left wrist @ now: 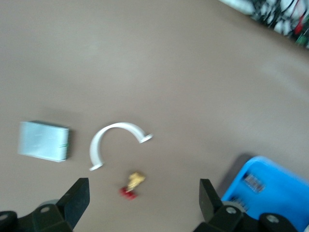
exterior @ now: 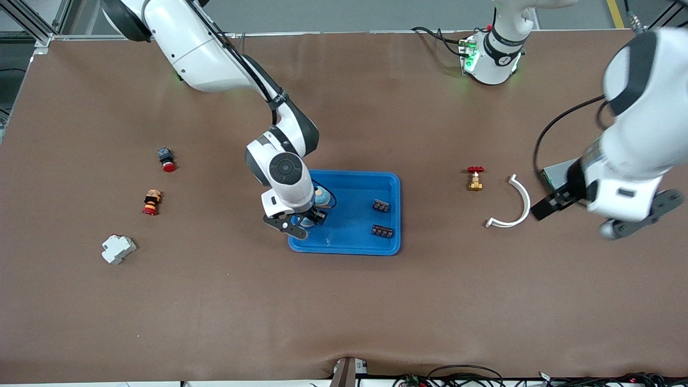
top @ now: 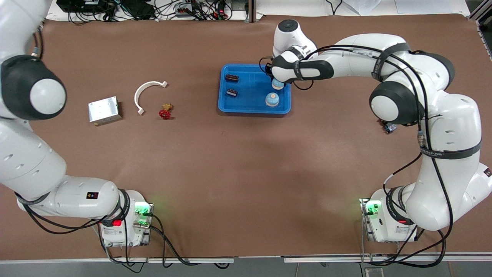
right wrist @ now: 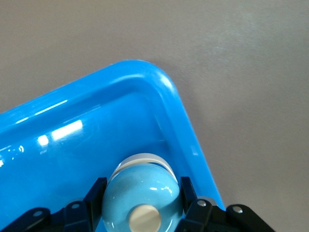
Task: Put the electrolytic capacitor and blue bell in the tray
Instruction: 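Lower the bell into the tray and open the right gripper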
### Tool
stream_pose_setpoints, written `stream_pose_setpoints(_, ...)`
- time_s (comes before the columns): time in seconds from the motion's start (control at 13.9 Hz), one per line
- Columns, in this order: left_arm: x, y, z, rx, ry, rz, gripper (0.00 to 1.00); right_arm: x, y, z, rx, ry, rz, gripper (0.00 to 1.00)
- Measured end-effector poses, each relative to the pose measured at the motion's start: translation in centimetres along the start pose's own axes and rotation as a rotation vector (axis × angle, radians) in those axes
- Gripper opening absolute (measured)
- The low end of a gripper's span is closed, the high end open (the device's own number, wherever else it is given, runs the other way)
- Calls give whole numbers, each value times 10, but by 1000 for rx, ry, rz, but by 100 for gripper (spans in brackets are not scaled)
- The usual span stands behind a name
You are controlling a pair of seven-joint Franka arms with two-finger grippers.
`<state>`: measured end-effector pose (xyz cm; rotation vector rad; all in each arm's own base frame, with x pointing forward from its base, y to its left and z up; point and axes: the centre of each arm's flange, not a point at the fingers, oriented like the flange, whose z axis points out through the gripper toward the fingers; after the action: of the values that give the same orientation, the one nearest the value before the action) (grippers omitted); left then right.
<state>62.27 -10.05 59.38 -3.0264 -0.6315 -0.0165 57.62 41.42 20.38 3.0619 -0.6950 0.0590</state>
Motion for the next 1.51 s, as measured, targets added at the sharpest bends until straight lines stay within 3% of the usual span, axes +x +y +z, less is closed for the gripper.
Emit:
stream_pose_setpoints(0.29, -19, -67, -62, -18, -4, 139, 100, -3, -8, 14, -10, 11, 4, 67)
stream_pose_setpoints(0.5, -23, -92, -71, -10, 3, 265, 100, -2, -11, 16, -7, 14, 6, 67)
stream_pose_setpoints(1.15, -49, -129, -60, 7, -11, 288, 100, -6, -19, 22, -6, 25, 6, 67)
stream_pose_setpoints(1.44, -48, -129, -58, 4, 1, 288, 100, -5, -19, 23, -24, 65, -30, 100)
stream_pose_setpoints(1.51, -47, -129, -57, 3, 6, 286, 100, -5, -19, 22, -24, 66, -31, 100)
